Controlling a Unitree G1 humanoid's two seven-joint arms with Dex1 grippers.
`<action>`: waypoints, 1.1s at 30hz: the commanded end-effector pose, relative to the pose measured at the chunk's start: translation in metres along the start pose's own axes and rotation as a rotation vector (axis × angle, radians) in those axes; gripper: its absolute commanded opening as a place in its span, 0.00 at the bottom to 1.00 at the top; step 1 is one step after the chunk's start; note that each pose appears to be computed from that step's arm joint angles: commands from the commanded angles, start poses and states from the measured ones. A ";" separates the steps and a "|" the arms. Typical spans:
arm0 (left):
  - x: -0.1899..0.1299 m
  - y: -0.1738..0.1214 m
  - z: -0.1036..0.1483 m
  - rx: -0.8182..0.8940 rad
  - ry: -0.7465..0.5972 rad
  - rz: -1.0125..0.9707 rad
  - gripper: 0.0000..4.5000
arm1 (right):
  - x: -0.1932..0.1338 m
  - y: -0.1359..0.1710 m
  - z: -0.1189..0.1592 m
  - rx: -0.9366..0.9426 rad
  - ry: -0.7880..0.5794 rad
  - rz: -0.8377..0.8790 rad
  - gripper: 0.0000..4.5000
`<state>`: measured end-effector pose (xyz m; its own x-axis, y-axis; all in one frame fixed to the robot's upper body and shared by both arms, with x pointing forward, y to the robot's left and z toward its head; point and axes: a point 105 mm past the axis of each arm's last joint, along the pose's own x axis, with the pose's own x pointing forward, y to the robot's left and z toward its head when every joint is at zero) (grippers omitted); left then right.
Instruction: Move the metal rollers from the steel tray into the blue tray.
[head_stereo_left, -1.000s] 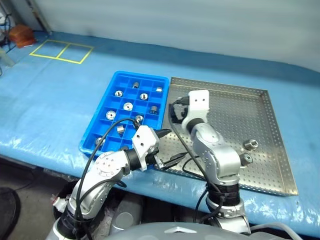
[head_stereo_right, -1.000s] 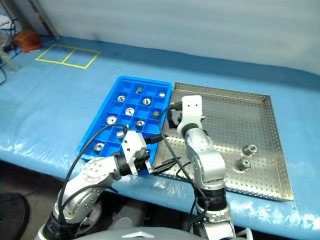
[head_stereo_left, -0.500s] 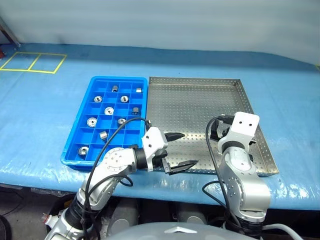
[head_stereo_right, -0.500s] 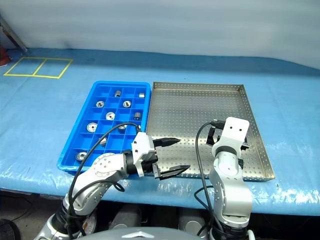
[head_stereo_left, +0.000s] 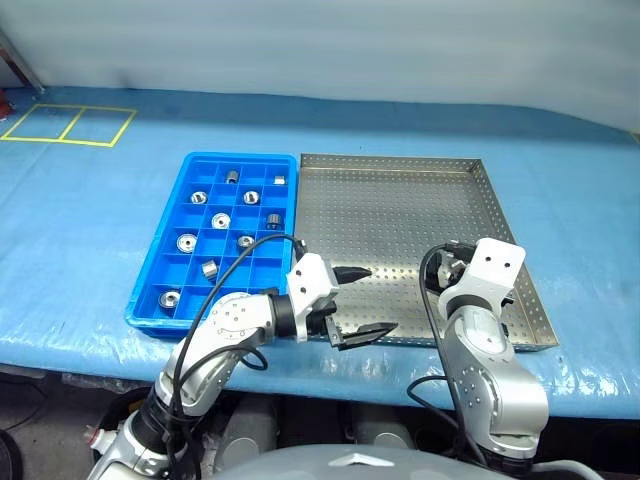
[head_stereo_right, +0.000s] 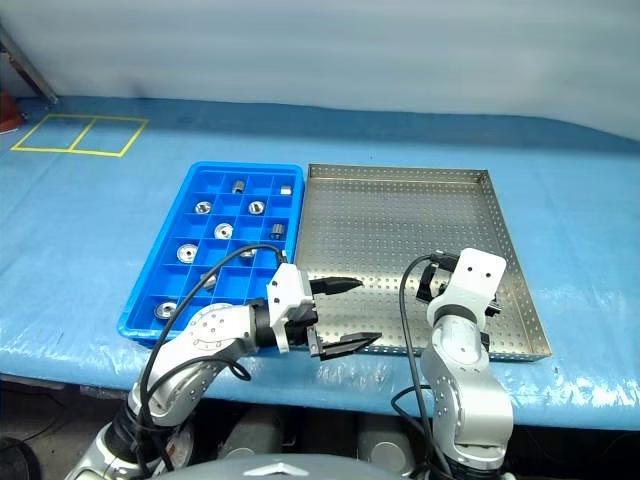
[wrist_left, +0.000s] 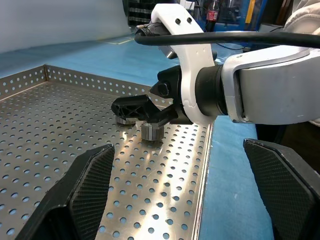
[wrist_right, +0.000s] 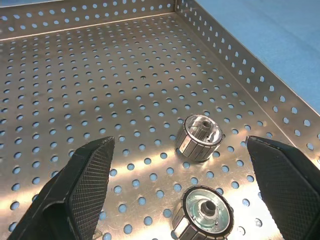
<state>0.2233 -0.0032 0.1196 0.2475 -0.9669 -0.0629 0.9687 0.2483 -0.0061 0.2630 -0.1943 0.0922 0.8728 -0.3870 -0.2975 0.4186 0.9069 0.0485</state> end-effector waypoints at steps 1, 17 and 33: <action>0.000 -0.001 0.009 0.020 -0.032 -0.006 1.00 | -0.014 0.008 -0.025 0.150 0.097 -0.008 0.99; -0.001 0.001 0.007 0.009 -0.034 0.017 1.00 | -0.019 -0.002 -0.039 0.096 0.173 -0.159 0.99; -0.002 -0.001 0.006 0.005 -0.033 0.029 1.00 | -0.004 0.001 -0.050 0.136 0.226 -0.145 0.99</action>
<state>0.2260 -0.0001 0.1165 0.2891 -0.9552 -0.0641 0.9565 0.2909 -0.0214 0.2494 -0.2022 0.0510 0.7407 -0.4893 -0.4603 0.5425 0.8398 -0.0196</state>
